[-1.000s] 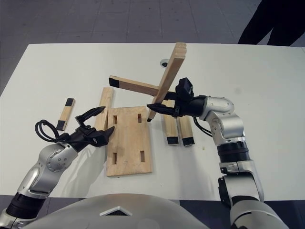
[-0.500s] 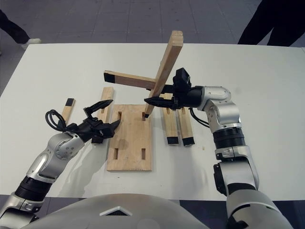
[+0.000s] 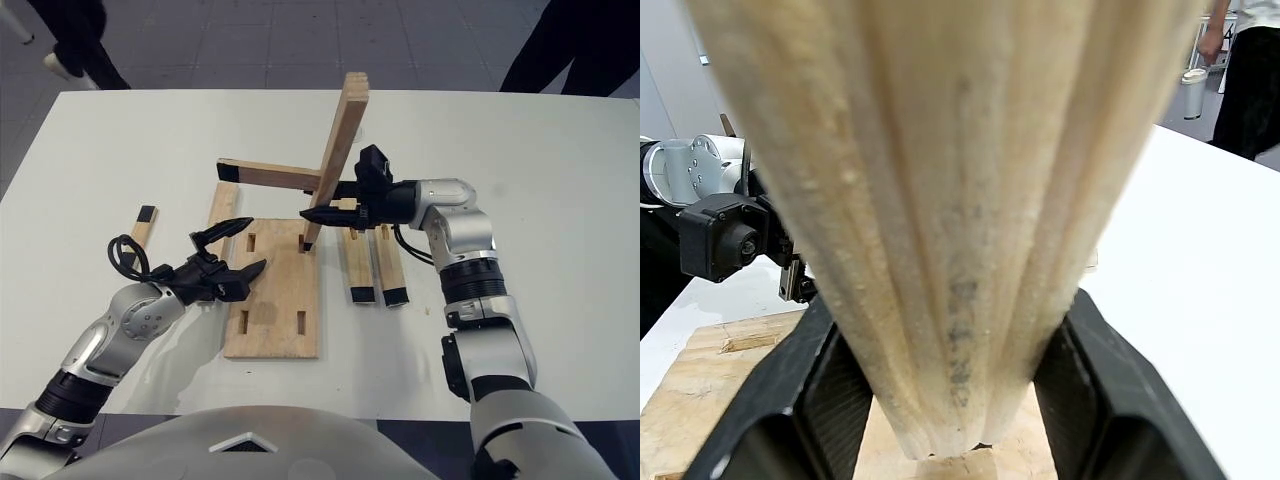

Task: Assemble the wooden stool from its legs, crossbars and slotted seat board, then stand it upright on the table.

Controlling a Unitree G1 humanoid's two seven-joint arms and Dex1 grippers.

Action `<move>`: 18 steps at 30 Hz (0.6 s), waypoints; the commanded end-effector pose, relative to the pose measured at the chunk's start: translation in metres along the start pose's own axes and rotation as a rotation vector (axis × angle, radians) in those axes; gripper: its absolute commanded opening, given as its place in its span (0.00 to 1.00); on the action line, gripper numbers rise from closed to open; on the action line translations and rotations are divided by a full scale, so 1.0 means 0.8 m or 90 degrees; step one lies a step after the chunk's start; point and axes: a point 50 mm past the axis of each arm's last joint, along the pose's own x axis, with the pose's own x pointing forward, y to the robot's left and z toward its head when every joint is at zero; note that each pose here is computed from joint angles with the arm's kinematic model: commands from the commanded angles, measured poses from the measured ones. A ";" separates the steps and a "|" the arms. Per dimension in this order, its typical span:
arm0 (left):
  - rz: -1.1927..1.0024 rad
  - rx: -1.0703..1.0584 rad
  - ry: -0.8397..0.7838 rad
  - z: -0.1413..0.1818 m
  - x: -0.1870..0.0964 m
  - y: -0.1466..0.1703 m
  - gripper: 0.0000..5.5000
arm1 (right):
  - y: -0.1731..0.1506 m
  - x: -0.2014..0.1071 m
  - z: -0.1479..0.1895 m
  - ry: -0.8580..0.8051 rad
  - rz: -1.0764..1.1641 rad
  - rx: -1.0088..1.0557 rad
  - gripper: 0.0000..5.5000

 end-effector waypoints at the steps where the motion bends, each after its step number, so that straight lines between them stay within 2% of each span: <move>1: -0.063 -0.018 0.004 0.002 -0.001 -0.025 0.83 | -0.004 0.005 0.010 0.001 0.007 -0.019 0.38; 18: -0.104 -0.031 -0.009 0.007 -0.002 -0.040 0.83 | -0.011 0.015 -0.015 0.011 -0.005 0.019 0.38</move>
